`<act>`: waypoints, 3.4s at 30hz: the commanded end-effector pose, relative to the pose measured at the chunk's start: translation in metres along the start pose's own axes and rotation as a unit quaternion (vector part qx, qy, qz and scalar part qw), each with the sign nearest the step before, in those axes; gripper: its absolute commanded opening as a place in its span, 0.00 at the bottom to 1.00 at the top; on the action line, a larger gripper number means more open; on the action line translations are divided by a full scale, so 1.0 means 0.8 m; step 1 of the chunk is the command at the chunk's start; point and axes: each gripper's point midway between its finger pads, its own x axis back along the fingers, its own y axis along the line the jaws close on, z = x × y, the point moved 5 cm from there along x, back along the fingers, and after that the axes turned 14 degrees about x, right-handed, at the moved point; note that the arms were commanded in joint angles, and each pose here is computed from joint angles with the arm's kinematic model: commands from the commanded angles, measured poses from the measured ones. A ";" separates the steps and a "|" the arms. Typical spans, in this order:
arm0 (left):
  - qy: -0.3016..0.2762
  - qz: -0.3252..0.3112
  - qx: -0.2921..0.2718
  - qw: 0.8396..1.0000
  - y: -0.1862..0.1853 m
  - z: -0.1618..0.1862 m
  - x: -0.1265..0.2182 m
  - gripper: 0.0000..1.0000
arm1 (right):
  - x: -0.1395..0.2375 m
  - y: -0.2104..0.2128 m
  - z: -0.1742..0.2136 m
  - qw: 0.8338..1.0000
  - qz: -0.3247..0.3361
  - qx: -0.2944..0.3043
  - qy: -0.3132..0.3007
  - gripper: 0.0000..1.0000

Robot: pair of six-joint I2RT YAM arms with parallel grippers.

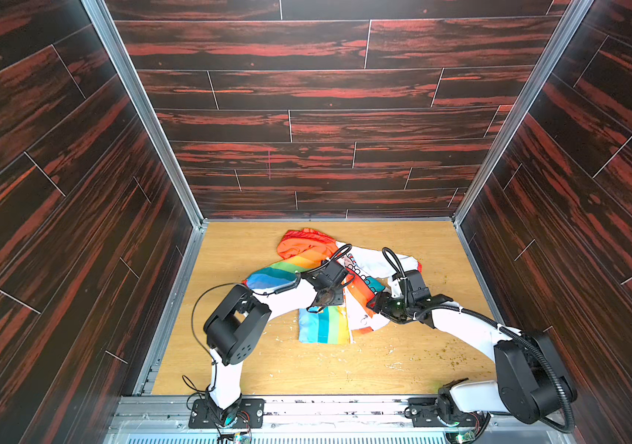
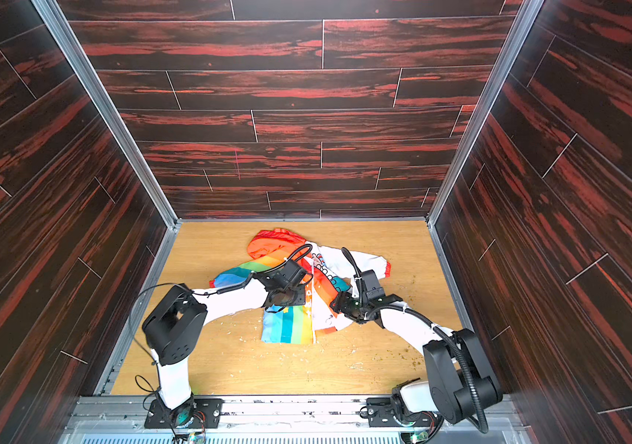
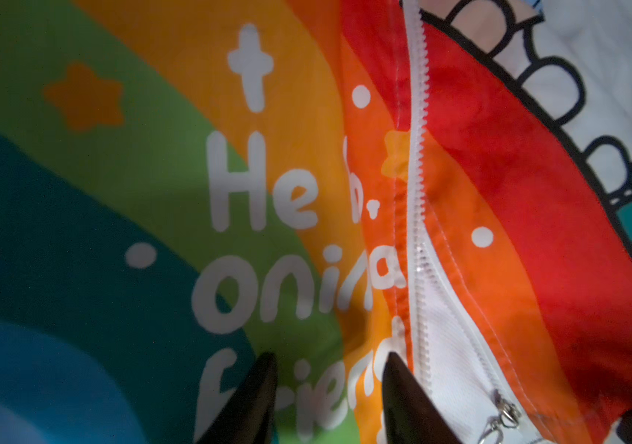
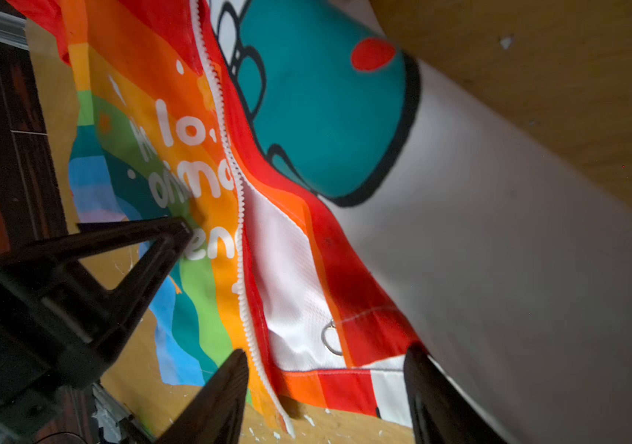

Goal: Zip up the jacket

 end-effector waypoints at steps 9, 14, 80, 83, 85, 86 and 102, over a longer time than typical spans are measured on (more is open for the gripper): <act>-0.026 -0.044 -0.001 0.999 0.028 -0.017 0.009 0.00 | -0.015 0.012 -0.027 1.000 -0.019 -0.015 -0.018 0.59; -0.034 -0.052 0.015 0.998 0.051 -0.023 0.019 0.00 | -0.002 0.010 -0.008 0.999 -0.026 -0.024 -0.021 0.62; -0.148 0.036 0.147 0.977 0.186 0.030 0.202 0.52 | -0.078 0.106 0.034 0.993 0.001 0.079 0.084 0.41; -0.149 0.037 0.147 0.977 0.186 0.030 0.202 0.52 | -0.079 0.098 0.037 0.993 0.017 0.075 0.085 0.39; -0.148 0.036 0.146 0.977 0.186 0.031 0.202 0.52 | -0.076 0.094 0.035 0.993 0.030 0.079 0.080 0.39; -0.147 0.036 0.147 0.978 0.186 0.031 0.201 0.52 | -0.073 0.093 0.034 0.993 0.035 0.081 0.076 0.38; -0.062 0.116 0.151 0.980 0.147 0.045 0.160 0.48 | -0.077 0.082 0.046 0.994 0.015 0.077 0.078 0.34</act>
